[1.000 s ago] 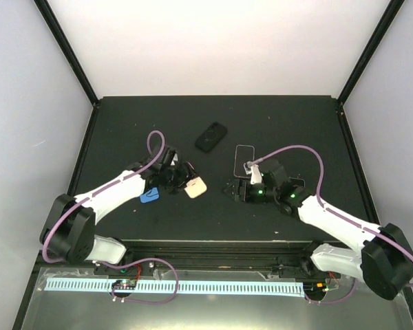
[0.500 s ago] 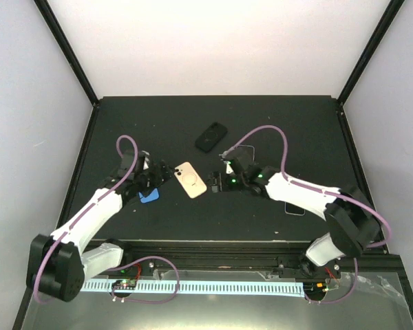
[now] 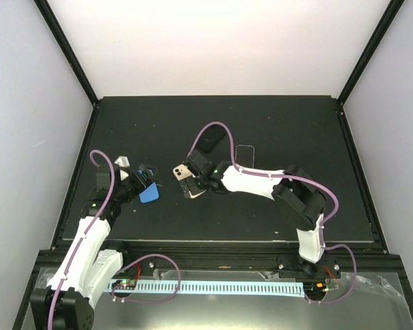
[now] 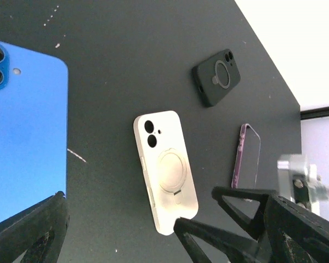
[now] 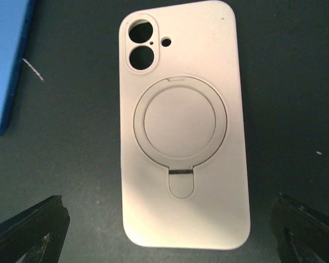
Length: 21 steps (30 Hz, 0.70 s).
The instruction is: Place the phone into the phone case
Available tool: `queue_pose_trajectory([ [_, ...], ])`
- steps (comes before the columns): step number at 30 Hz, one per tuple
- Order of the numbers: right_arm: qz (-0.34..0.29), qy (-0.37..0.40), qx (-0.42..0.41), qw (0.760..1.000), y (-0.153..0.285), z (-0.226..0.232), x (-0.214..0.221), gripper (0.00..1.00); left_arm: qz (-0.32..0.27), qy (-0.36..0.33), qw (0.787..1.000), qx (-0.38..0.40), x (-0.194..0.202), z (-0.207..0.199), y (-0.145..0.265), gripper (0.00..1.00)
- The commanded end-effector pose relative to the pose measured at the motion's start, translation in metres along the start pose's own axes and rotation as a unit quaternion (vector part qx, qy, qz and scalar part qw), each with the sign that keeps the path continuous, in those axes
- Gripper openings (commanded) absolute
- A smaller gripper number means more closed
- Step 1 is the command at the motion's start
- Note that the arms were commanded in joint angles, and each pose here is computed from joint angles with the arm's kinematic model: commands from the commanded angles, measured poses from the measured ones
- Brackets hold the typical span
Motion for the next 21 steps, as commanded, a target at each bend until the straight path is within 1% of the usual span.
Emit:
queue_pose_trajectory([
  [1, -0.011, 0.038, 0.056, 0.998, -0.01, -0.009, -0.007, 1.0, -0.017, 0.002, 1.0, 0.011, 0.007, 0.004, 0.003, 0.99],
  [6, 0.008, 0.053, 0.068, 0.996, -0.028, -0.01, -0.003, 1.0, -0.019, 0.001, 1.0, 0.012, 0.011, 0.008, 0.003, 0.99],
  [12, 0.036, 0.057, 0.059, 0.996, -0.043, -0.01, 0.009, 1.0, -0.007, -0.001, 1.0, 0.015, 0.016, 0.009, 0.0, 0.99],
  [16, 0.046, 0.062, 0.071, 0.994, -0.049, -0.015, 0.016, 1.0, 0.0, 0.001, 1.0, 0.013, 0.019, 0.011, -0.003, 0.99],
  [21, 0.045, 0.062, 0.08, 0.994, -0.049, -0.02, 0.018, 0.9, 0.013, 0.005, 1.0, 0.027, 0.025, 0.009, -0.007, 0.97],
])
Point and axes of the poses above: each gripper's point midway between its finger pads, its own y axis back along the fingers, its own z axis along the line the jaws close on, x = y × z, the point moved 2 cm from there along y, back along the fingers, and after that the axes turned 15 degrees about -y, right-handed, at the moved point
